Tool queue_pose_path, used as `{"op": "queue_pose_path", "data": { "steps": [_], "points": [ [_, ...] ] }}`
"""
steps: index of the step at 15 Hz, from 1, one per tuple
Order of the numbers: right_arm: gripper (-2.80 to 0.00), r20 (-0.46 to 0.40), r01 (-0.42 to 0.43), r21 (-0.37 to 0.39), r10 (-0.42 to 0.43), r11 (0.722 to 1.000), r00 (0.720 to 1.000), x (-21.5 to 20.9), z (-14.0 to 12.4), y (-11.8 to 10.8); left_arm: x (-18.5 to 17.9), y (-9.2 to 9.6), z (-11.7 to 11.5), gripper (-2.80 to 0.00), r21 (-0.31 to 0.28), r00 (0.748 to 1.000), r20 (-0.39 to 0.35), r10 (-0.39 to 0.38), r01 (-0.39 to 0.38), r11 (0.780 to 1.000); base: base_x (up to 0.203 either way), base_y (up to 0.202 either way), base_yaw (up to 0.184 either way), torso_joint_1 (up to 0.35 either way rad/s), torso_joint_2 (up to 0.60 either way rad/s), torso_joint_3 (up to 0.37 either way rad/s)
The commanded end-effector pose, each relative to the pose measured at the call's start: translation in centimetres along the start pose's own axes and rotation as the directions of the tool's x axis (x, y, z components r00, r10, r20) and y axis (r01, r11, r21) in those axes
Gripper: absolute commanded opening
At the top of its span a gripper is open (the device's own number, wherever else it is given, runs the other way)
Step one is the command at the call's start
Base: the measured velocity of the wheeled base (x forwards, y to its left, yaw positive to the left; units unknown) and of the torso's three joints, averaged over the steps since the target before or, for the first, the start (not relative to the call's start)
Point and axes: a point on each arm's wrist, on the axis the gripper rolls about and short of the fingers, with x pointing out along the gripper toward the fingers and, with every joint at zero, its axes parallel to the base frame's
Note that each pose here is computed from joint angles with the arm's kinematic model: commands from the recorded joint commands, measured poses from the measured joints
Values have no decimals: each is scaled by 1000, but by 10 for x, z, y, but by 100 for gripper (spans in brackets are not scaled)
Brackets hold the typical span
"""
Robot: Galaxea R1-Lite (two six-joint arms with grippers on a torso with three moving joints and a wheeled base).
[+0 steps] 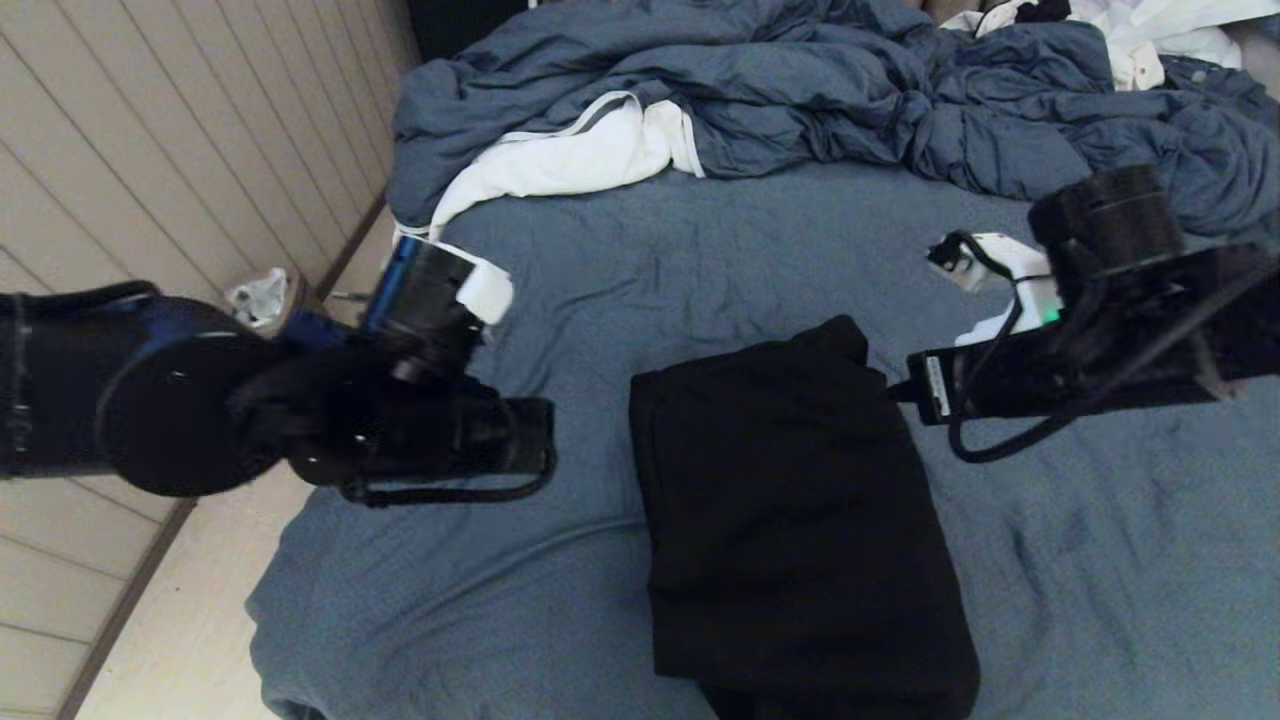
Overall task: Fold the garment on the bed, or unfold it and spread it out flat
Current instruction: Unfold the black sweatshirt
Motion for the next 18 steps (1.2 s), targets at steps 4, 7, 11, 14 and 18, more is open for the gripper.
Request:
{"op": "queue_pose_path", "data": {
  "steps": [4, 7, 11, 14, 18],
  "points": [
    [-280, 159, 6, 23, -10, 1000, 987, -104, -29, 1, -85, 87, -11, -280, -90, 975, 139, 174, -162, 983, 0, 0, 0, 0, 0, 0],
    [-280, 147, 53, 58, -61, 997, 987, -135, -87, -6, -122, 154, -40, -280, -189, 921, 165, 352, -321, 928, 0, 0, 0, 0, 0, 0],
    [-280, 173, 152, 120, -172, 981, 970, -163, -169, -9, -174, 152, -98, -280, -87, 944, 232, 233, -219, 972, 0, 0, 0, 0, 0, 0],
    [-280, 159, 173, 140, -195, 975, 968, -163, -211, -7, -201, 131, -121, -280, -52, 986, 140, -88, 96, 994, 0, 0, 0, 0, 0, 0],
    [-280, 174, 162, 172, -192, 972, 966, -164, -232, -5, -197, 127, -141, -280, -1, 964, 87, -250, 251, 968, 0, 0, 0, 0, 0, 0]
  ]
}}
